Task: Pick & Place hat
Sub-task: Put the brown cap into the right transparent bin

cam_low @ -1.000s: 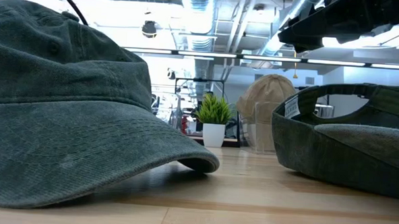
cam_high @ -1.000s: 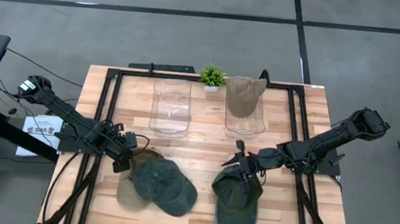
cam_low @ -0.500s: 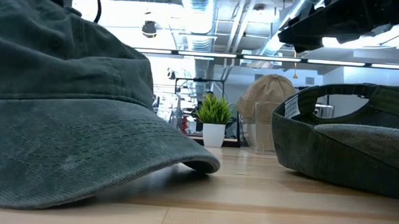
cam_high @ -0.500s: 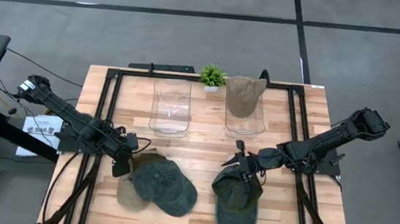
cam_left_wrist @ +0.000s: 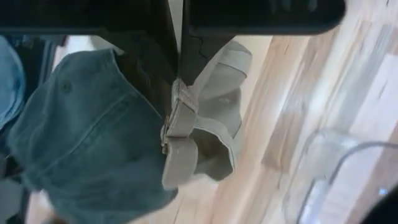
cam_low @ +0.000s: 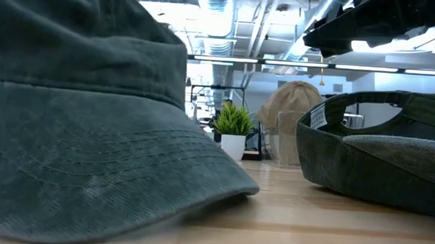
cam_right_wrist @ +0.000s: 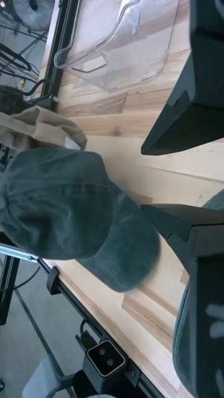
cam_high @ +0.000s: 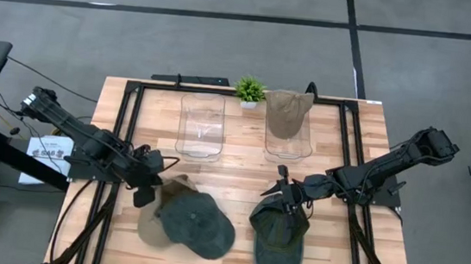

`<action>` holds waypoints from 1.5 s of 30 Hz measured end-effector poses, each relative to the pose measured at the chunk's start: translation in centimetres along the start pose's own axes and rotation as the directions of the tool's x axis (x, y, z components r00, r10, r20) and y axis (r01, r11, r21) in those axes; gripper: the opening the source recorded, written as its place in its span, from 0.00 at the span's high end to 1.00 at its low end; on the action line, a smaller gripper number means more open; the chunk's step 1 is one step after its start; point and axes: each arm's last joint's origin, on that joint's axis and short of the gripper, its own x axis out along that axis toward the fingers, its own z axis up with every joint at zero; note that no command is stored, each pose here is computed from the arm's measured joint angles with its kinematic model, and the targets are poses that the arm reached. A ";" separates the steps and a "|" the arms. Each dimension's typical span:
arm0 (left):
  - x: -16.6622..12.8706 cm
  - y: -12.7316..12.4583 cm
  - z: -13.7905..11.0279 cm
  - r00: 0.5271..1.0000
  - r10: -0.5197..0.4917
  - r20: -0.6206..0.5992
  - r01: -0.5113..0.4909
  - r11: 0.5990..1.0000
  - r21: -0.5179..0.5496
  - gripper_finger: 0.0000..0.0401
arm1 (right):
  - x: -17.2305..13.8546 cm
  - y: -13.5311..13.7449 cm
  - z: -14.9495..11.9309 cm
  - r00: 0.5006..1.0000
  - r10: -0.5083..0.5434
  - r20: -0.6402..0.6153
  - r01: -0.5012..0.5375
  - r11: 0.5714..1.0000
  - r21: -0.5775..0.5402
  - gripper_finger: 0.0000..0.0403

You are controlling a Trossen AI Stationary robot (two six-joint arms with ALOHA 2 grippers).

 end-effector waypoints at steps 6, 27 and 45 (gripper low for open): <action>-1.8 -0.4 1.3 0.996 -0.007 0.092 0.010 0.999 -0.032 0.98 | 0.0 0.0 0.0 1.000 0.000 0.000 0.000 1.000 0.000 0.68; -3.8 -1.4 1.6 0.989 -0.063 0.130 0.085 0.982 -0.170 0.99 | 0.0 0.0 0.0 1.000 0.001 -0.004 -0.001 1.000 0.010 0.68; -7.4 1.3 -0.9 0.976 0.213 -0.038 -0.216 0.947 -0.240 0.99 | 0.0 0.0 0.0 1.000 0.004 -0.004 -0.004 1.000 0.018 0.68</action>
